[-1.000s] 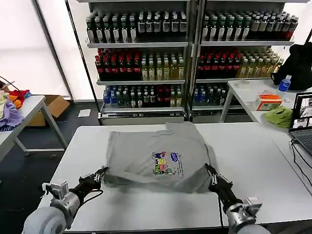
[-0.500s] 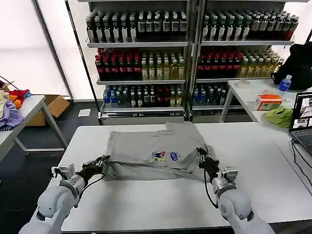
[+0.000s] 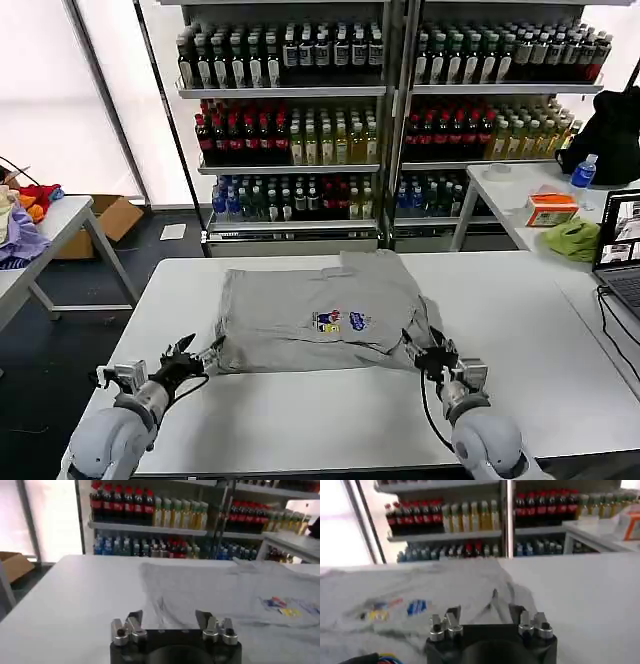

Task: Fold and organize the clothes.

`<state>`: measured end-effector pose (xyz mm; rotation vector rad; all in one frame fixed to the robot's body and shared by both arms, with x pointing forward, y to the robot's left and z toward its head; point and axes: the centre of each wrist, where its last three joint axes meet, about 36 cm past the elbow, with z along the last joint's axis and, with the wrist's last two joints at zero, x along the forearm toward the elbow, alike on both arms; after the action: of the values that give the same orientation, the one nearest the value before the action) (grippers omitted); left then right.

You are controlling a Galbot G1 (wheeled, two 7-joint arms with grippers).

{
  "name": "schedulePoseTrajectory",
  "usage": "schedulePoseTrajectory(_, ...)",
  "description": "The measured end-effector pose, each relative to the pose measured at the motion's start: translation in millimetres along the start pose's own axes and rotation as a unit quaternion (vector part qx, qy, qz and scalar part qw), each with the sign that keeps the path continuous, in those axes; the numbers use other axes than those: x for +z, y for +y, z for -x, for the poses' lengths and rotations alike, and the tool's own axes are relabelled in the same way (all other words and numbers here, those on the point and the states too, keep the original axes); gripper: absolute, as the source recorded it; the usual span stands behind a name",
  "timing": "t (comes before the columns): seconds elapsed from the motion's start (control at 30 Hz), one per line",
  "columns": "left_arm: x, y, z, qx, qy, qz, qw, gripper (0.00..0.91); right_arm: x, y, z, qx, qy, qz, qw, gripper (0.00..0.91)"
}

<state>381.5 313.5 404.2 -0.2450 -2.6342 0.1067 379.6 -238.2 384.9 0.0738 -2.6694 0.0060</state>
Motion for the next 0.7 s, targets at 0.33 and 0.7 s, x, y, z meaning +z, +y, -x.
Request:
schedulePoseTrajectory(0.33, 22.6, -15.2, 7.3, 0.003, 0.021, -0.011, 1.000, 0.010, 6.4, 4.9, -10.9, 0.010, 0.004, -0.003, 1.000, 0.000)
schedulePoseTrajectory(0.7, 34.3, -19.3, -0.4, -0.002, 0.020, -0.018, 1.000, 0.000, 11.6, -2.2, -20.7, 0.005, 0.003, -0.006, 1.000, 0.000)
